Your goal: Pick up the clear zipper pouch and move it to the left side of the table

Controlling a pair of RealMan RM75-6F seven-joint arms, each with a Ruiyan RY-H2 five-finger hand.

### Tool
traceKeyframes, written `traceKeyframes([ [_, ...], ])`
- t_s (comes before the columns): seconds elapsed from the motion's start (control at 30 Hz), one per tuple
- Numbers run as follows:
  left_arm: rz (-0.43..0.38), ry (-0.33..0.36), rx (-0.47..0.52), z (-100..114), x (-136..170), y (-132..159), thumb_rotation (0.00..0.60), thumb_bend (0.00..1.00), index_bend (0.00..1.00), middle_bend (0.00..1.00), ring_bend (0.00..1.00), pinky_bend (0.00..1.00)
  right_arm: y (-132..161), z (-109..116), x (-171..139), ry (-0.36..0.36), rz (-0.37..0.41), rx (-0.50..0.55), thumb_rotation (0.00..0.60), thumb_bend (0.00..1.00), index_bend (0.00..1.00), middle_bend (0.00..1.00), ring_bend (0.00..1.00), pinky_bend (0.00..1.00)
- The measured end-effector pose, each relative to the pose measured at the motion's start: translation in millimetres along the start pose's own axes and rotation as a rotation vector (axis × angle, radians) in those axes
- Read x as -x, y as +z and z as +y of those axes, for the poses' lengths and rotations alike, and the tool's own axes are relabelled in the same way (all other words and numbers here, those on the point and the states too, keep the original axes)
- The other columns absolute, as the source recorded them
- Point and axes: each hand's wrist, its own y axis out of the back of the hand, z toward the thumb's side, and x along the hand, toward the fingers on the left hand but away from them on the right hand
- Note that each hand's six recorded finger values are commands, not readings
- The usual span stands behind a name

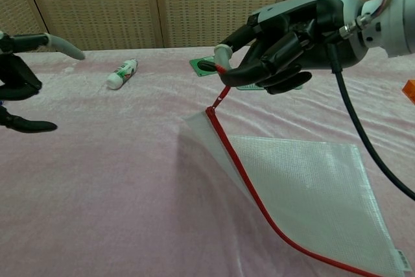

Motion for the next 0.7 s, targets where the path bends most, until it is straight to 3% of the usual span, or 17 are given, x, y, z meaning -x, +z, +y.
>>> traceKeyframes([
  [0.2, -0.045, -0.120, 0.185, -47, -42, 26, 0.600, 0.00, 0.26, 0.98, 0.88, 1.00, 0, 3, 0, -0.006, 0.001, 0.004, 0.600, 0.97, 0.77, 1.00, 0.97, 1.00],
  [0.3, -0.062, -0.144, 0.270, -62, -58, 39, 0.600, 0.00, 0.29, 0.98, 0.88, 1.00, -1, 6, 0, -0.009, -0.002, 0.000, 0.600, 0.98, 0.77, 1.00, 0.97, 1.00],
  [0.5, -0.094, -0.179, 0.377, -74, -79, 57, 0.600, 0.00, 0.31, 0.98, 0.88, 1.00, -1, 9, 0, -0.013, -0.008, -0.008, 0.600, 0.98, 0.77, 1.00, 0.97, 1.00],
  [0.7, -0.118, -0.200, 0.405, -80, -92, 70, 0.600, 0.00, 0.33, 0.98, 0.88, 1.00, 2, 10, -1, -0.015, -0.005, -0.013, 0.600, 0.98, 0.77, 1.00, 0.97, 1.00],
])
